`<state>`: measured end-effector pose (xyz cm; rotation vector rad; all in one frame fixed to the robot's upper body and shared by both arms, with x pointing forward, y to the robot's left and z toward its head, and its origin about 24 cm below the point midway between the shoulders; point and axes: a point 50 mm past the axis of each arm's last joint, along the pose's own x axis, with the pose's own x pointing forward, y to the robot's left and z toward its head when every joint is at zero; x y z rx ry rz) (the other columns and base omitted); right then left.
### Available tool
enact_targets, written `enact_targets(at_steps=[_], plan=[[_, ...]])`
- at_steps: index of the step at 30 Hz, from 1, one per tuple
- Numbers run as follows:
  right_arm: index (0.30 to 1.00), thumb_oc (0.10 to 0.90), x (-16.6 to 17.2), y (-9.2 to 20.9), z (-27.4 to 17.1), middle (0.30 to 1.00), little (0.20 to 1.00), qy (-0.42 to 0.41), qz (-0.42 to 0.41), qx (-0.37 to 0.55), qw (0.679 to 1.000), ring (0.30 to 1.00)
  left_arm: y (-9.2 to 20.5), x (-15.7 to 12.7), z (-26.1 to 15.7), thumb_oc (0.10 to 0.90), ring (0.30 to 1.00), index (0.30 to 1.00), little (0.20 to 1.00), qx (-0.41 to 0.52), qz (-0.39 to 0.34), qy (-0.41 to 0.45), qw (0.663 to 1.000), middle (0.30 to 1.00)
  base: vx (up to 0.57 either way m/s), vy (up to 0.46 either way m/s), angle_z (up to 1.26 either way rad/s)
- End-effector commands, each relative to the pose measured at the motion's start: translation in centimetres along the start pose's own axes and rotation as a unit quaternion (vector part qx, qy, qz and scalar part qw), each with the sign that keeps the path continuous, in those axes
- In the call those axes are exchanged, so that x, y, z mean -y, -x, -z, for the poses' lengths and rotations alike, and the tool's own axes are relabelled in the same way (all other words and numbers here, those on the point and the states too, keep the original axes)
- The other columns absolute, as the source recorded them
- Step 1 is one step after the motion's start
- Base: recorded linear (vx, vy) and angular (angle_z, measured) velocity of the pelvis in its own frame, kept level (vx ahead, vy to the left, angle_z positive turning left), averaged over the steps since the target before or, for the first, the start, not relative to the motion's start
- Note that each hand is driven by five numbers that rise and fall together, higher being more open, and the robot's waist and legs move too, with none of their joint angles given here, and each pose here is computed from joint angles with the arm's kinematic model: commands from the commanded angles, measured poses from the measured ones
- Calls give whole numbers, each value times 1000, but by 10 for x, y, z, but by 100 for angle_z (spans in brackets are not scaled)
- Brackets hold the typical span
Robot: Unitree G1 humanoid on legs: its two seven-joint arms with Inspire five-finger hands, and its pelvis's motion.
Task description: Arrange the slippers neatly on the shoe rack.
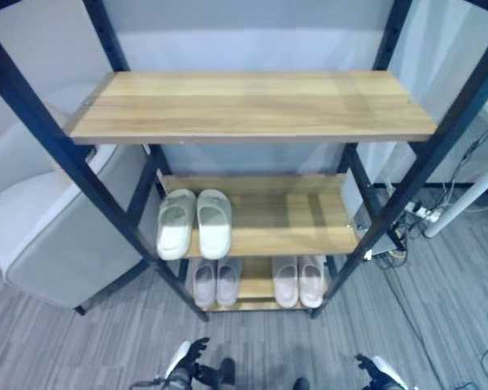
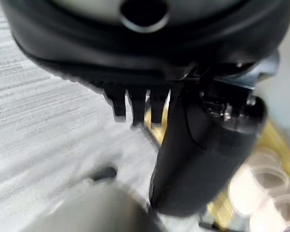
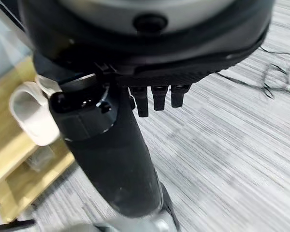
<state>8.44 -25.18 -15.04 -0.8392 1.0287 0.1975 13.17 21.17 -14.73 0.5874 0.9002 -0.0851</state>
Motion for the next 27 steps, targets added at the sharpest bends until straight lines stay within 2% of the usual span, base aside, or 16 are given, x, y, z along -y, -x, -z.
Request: enact_targets(at_steps=[1,8,12,17,27], plan=[[900,800,17,-6,-7,900,900,17,29,7,999,900,-3,6,-16,800,900,900,900,29,6,-13,999,900,-29,72,-2],[900,800,11,-7,-10,900,900,21,21,-2,1000,900,-3,8,-17,800,900,900,900,33,18,-33,999,900,-96,133,15],[900,800,13,-12,-25,900,900,38,20,16,999,900,-7,-7,-19,800,900,900,900,35,7,-56,998,900,-194,105,2],[900,800,3,-8,-18,900,900,23,2,5,1000,900,-9,-20,-16,800,900,900,900,30,-6,-69,997,900,-107,40,19],[900,800,-4,-7,-14,900,900,20,-2,-10,1000,900,-9,-15,-19,800,900,900,900,34,3,-69,997,900,-42,-64,19]])
